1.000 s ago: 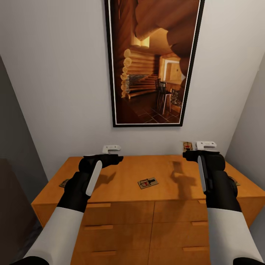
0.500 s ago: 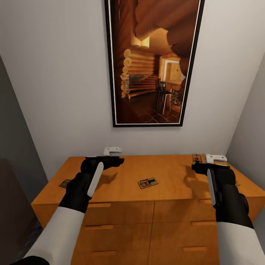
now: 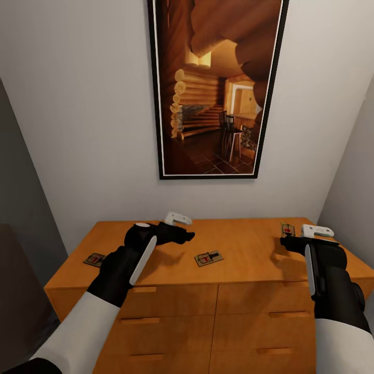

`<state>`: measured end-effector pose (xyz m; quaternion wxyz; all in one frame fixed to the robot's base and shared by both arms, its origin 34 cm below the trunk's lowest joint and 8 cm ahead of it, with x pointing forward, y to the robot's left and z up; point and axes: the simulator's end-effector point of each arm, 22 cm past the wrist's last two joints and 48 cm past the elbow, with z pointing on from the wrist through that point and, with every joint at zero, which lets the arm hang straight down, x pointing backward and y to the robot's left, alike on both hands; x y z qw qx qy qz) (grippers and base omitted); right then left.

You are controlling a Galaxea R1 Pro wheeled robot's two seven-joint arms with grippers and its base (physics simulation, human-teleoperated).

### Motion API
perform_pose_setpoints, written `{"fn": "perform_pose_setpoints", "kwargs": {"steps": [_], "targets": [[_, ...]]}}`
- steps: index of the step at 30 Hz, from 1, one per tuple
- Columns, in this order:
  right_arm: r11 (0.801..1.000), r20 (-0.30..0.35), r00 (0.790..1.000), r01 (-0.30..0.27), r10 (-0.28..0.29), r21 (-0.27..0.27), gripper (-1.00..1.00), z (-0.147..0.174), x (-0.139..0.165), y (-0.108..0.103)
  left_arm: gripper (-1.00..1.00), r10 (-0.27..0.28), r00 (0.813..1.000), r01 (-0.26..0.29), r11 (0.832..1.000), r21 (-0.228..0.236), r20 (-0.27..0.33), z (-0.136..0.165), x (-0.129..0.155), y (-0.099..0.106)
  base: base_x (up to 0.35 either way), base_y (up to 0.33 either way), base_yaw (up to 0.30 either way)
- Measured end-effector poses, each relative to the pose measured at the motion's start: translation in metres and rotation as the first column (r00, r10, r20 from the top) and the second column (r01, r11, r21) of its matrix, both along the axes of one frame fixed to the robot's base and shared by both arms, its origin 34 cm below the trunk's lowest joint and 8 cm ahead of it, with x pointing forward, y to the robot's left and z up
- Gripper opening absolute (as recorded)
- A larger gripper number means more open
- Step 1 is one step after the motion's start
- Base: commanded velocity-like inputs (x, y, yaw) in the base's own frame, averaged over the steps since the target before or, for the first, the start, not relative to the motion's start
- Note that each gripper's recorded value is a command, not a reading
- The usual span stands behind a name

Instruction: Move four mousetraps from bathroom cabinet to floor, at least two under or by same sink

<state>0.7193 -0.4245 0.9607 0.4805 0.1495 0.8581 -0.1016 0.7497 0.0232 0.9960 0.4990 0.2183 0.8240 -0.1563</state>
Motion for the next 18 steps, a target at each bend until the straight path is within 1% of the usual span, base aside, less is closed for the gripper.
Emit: {"fn": "perform_pose_setpoints", "kwargs": {"steps": [1, 3, 4, 6, 7, 8, 10, 11, 14, 16, 18], "targets": [[1.000, -0.001, 1.000, 0.004, -0.004, 0.000, -1.00, 0.000, -0.001, -0.002, 1.00, -0.057, 0.998, 0.057, 0.998, 0.001, -0.008, -0.001, -0.007, -0.008, 0.000, 0.000, 0.000], [1.000, -0.001, 1.000, 0.006, -0.006, 0.000, -1.00, 0.000, -0.001, -0.004, 1.00, -0.117, 0.993, 0.117, 0.993, 0.002, -0.018, -0.002, -0.015, -0.015, 0.000, 0.000, 0.000], [1.000, -0.002, 1.000, 0.011, -0.011, -0.004, -1.00, 0.000, -0.002, -0.008, 1.00, -0.178, 0.984, 0.178, 0.984, 0.003, -0.029, -0.003, -0.023, -0.022, 0.000, 0.000, 0.000], [1.000, -0.002, 1.000, 0.013, -0.013, -0.006, -1.00, 0.001, -0.003, -0.011, 1.00, -0.240, 0.970, 0.240, 0.971, 0.002, -0.045, -0.007, -0.033, -0.028, 0.000, 0.000, 0.000], [1.000, -0.002, 1.000, 0.015, -0.015, -0.008, -1.00, 0.002, -0.003, -0.013, 1.00, -0.270, 0.961, 0.271, 0.963, 0.001, -0.054, -0.008, -0.039, -0.031, 0.000, 0.000, 0.000], [1.000, -0.003, 1.000, 0.018, -0.018, -0.012, -1.00, 0.002, -0.004, -0.016, 1.00, -0.324, 0.943, 0.325, 0.946, -0.001, -0.070, -0.010, -0.049, -0.036, 0.000, 0.000, 0.000], [1.000, -0.005, 1.000, 0.019, -0.020, -0.013, -1.00, 0.002, -0.005, -0.018, 1.00, -0.370, 0.925, 0.372, 0.928, 0.001, -0.085, -0.013, -0.058, -0.039, 0.000, 0.000, 0.000], [1.000, -0.010, 1.000, 0.021, -0.021, -0.012, -1.00, 0.002, -0.006, -0.019, 1.00, -0.403, 0.910, 0.406, 0.914, 0.006, -0.099, -0.015, -0.065, -0.040, 0.000, 0.000, 0.000], [1.000, -0.023, 0.999, 0.023, -0.023, -0.007, -1.00, -0.001, -0.007, -0.020, 1.00, -0.430, 0.895, 0.434, 0.901, 0.004, -0.120, -0.017, -0.071, -0.036, 0.000, 0.000, 0.000], [1.000, -0.028, 0.999, 0.024, -0.024, -0.006, -1.00, -0.002, -0.008, -0.020, 1.00, -0.429, 0.895, 0.432, 0.902, -0.008, -0.124, -0.015, -0.070, -0.031, 0.000, 0.000, 0.000], [1.000, -0.033, 0.999, 0.025, -0.025, -0.004, -1.00, -0.003, -0.009, -0.020, 1.00, -0.420, 0.899, 0.419, 0.907, -0.030, -0.125, -0.011, -0.067, -0.022, 0.000, 0.000, 0.000]]}}
